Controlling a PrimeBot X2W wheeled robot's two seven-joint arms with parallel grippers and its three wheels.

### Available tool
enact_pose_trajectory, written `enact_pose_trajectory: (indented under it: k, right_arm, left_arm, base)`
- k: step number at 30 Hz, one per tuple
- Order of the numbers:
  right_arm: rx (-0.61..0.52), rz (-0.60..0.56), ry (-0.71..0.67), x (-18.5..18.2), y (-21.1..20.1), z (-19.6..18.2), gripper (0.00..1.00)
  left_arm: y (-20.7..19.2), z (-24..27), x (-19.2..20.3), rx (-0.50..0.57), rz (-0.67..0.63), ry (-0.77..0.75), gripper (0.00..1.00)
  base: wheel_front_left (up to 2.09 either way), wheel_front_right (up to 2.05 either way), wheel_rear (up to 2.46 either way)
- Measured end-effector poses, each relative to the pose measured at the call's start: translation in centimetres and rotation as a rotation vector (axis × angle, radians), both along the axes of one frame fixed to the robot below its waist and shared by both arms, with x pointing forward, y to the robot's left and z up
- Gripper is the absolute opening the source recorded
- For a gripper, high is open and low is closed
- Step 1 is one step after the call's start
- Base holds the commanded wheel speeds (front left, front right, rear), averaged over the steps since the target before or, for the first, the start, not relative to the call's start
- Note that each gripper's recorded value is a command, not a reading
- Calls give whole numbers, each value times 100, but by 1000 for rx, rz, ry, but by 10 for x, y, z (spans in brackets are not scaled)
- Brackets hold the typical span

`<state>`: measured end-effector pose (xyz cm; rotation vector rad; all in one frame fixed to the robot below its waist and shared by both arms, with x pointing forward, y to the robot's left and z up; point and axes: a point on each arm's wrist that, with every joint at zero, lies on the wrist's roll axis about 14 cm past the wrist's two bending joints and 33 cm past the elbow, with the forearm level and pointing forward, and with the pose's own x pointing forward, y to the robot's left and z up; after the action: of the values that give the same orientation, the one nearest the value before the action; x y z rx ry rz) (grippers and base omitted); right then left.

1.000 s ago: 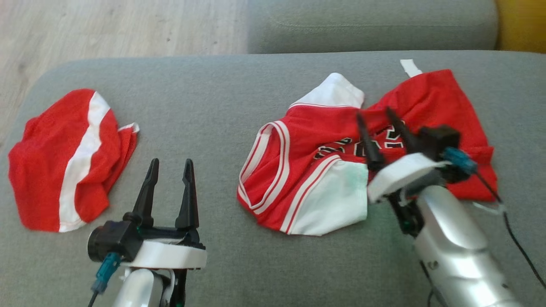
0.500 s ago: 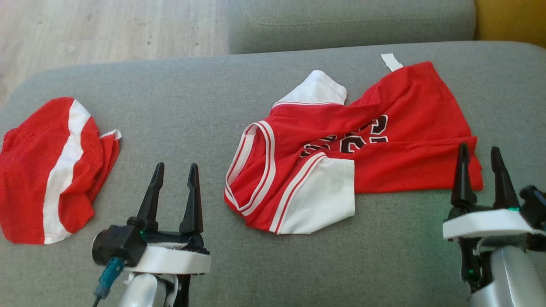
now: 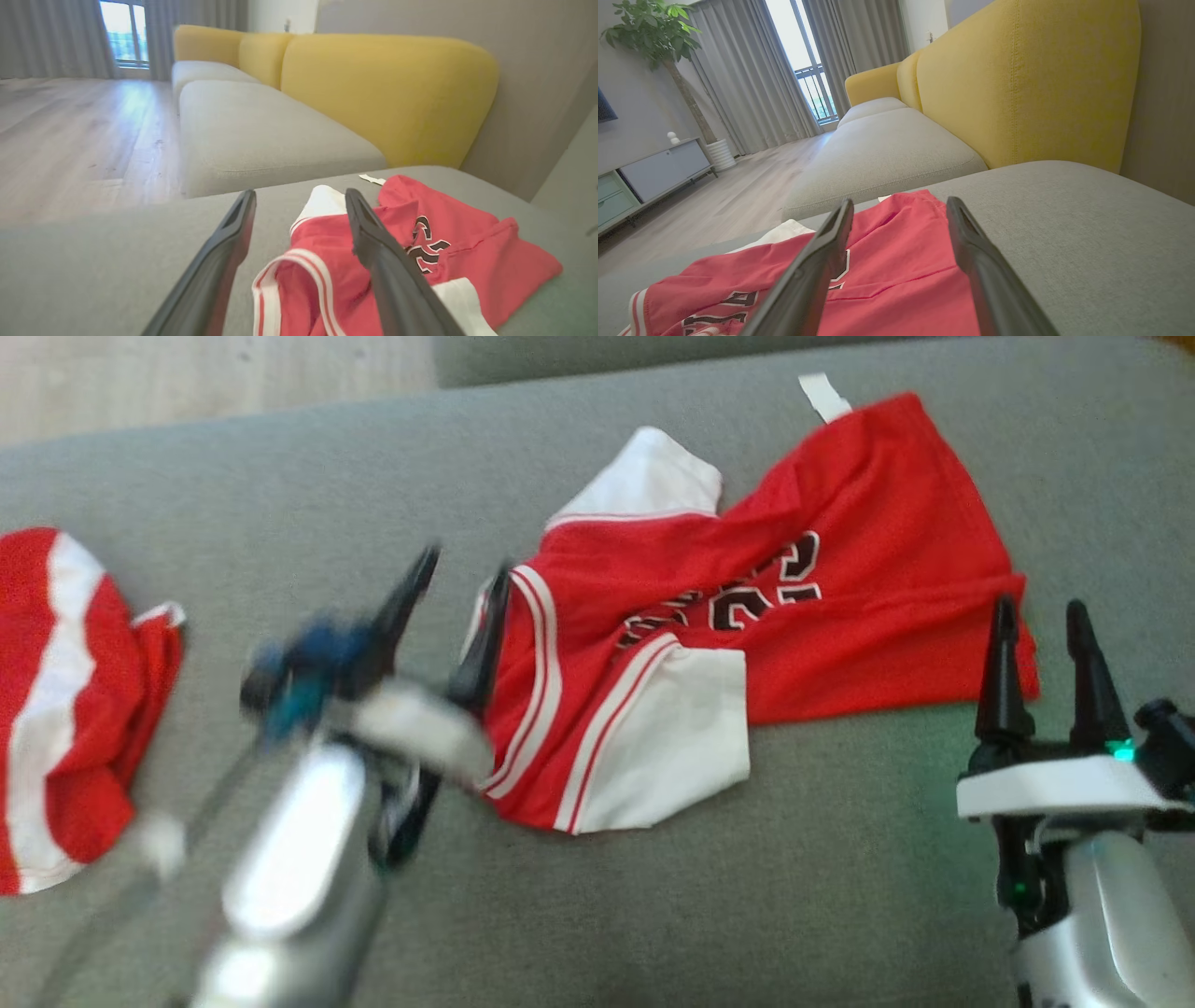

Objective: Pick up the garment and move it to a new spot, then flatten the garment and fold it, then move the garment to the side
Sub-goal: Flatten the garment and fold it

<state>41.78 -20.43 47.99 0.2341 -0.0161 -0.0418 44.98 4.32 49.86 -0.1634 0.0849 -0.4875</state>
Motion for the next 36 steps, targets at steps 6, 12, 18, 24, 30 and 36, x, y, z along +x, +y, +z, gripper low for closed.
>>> enact_pose_trajectory:
  k: [6,12,18,24,30,36]
  right_arm:
    - [-4,-21,4,11,-10,-3,100]
    - [1,-64,14,12,-27,-7,100]
    - [3,-106,45,4,-41,-16,100]
    - [0,-131,62,0,-50,-21,100]
    - [1,-136,61,0,-52,-21,100]
    - [-3,-126,52,3,-50,-18,100]
  left_arm:
    - [-58,-2,49,155,-280,244,100]
    - [-52,-58,63,368,-397,519,100]
    - [-59,-92,67,444,-464,623,100]
    - [-69,-114,60,469,-520,691,89]
    - [-59,-100,105,462,-418,527,0]
    - [-50,-70,147,465,-332,369,0]
  base:
    - [0,0,0]
    - [0,0,0]
    - [0,0,0]
    - [0,0,0]
    - [0,0,0]
    - [0,0,0]
